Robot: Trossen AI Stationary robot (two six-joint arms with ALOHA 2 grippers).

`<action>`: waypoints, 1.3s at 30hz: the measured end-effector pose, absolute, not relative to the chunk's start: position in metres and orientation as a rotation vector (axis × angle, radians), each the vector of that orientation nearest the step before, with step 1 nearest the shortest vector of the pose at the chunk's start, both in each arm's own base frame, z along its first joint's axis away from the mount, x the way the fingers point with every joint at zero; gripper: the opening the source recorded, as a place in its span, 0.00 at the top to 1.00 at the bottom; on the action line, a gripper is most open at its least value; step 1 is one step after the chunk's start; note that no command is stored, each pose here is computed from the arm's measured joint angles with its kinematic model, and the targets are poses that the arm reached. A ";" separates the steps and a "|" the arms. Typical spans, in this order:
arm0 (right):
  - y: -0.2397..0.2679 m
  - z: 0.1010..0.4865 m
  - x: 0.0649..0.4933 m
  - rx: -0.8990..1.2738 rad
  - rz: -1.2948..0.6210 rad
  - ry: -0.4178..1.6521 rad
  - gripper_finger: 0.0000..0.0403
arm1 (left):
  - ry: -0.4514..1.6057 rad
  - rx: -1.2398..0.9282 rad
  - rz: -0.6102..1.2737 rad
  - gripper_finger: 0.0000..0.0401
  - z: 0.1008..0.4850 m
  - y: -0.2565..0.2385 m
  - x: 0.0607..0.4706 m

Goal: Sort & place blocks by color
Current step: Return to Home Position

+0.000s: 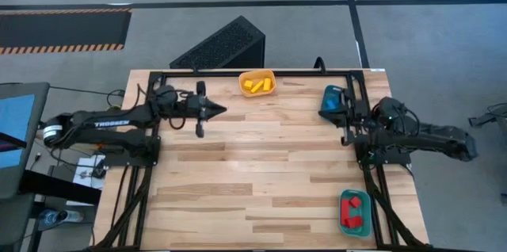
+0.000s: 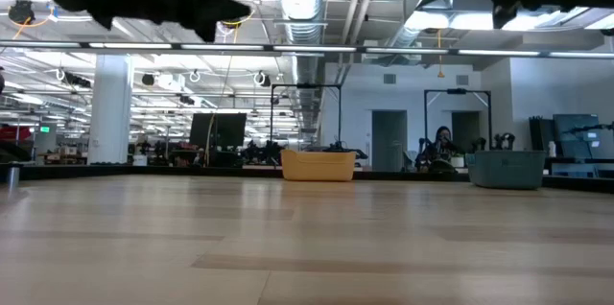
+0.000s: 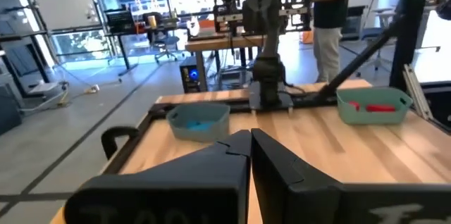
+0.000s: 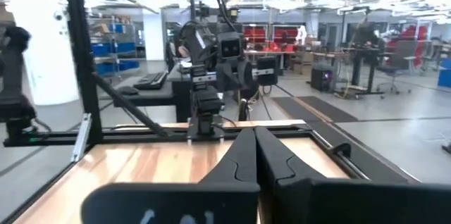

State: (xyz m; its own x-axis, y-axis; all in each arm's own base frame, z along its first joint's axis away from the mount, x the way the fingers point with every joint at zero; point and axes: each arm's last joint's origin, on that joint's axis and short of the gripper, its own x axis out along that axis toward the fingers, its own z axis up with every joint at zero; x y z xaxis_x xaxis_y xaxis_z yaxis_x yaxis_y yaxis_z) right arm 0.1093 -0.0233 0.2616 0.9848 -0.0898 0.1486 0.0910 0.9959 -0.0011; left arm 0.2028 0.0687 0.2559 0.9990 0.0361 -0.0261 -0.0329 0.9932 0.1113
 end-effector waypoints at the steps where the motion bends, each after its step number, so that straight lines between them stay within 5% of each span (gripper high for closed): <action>1: -0.022 0.258 0.108 -0.011 -0.088 -0.153 0.99 | 0.030 0.110 0.038 1.00 0.251 0.067 0.198; 23: 0.009 0.203 0.105 0.122 0.211 -0.228 0.99 | -0.157 0.034 0.119 1.00 0.207 0.039 0.131; 39: 0.011 0.200 0.096 0.058 0.151 -0.224 0.99 | -0.212 0.043 0.027 1.00 0.206 0.022 0.116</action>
